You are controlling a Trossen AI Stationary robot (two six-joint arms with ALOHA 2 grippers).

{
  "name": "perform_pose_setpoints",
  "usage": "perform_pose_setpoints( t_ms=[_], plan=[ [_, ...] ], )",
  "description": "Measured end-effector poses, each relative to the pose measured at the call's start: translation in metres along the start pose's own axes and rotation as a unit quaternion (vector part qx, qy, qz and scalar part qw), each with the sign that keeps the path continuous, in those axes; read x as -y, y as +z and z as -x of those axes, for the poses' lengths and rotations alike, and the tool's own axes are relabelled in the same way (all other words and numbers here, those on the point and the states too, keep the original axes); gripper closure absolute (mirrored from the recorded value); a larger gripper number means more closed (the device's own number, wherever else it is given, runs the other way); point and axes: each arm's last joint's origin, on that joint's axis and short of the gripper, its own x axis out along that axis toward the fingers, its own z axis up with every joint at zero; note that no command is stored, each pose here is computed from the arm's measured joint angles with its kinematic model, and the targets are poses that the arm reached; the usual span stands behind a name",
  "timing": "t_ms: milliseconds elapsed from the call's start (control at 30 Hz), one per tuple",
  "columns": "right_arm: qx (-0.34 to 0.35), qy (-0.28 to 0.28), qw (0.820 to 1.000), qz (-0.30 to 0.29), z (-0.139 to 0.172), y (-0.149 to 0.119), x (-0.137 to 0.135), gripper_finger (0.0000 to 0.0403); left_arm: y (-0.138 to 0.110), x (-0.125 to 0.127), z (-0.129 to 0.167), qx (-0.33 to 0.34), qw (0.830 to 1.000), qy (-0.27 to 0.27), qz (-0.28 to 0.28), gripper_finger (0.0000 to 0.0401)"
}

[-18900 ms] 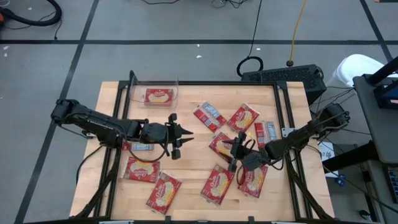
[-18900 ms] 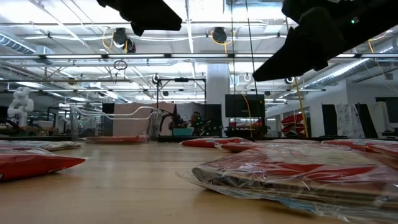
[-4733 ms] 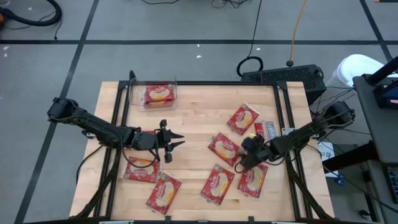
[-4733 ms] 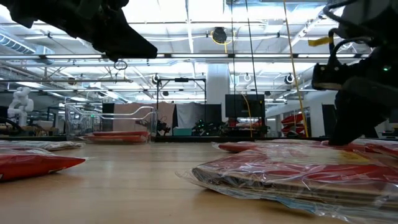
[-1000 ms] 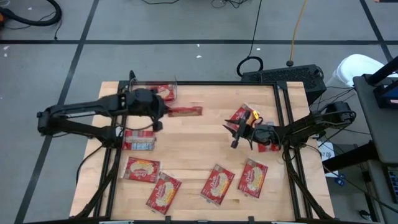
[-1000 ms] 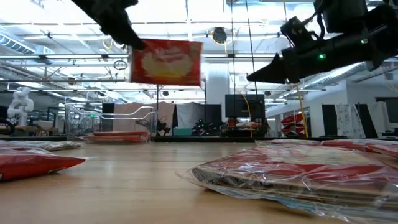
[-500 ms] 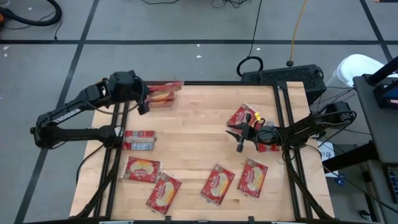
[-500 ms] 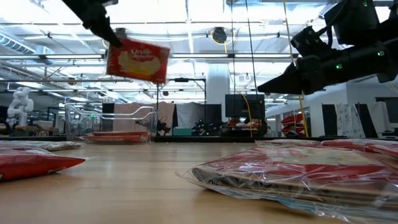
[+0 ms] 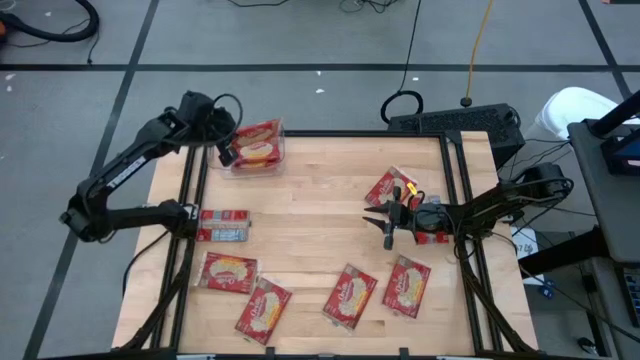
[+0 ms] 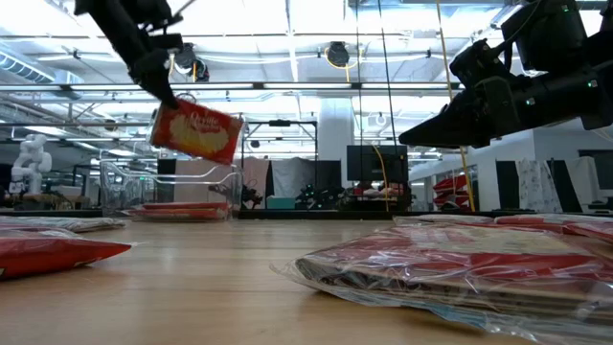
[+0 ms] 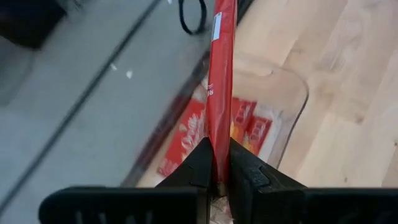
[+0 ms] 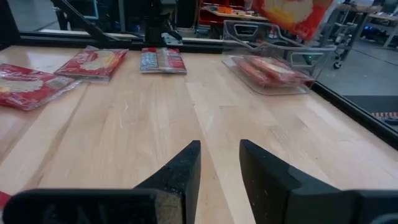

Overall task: Sort popcorn bags into baskets
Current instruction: Put the red popcorn bag into the transparent bin

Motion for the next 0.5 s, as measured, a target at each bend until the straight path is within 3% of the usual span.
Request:
perform_pose_setpoints(
  t_ms=[233,400,500],
  plan=[
    [0.001,0.013,1.000,0.001,0.002,0.000,-0.005,0.0296,-0.012,-0.016,-0.029,-0.073,0.995,-0.045,0.041,0.0369],
    [0.002,0.024,1.000,0.003,0.003,0.000,-0.009,0.0296,-0.018,-0.024,-0.045,-0.082,0.988,-0.110,0.069,0.0366],
    [0.002,0.027,1.000,0.003,0.003,0.000,-0.010,0.0296,-0.022,-0.028,-0.055,-0.097,0.985,-0.119,0.081,0.0365]
  ],
)
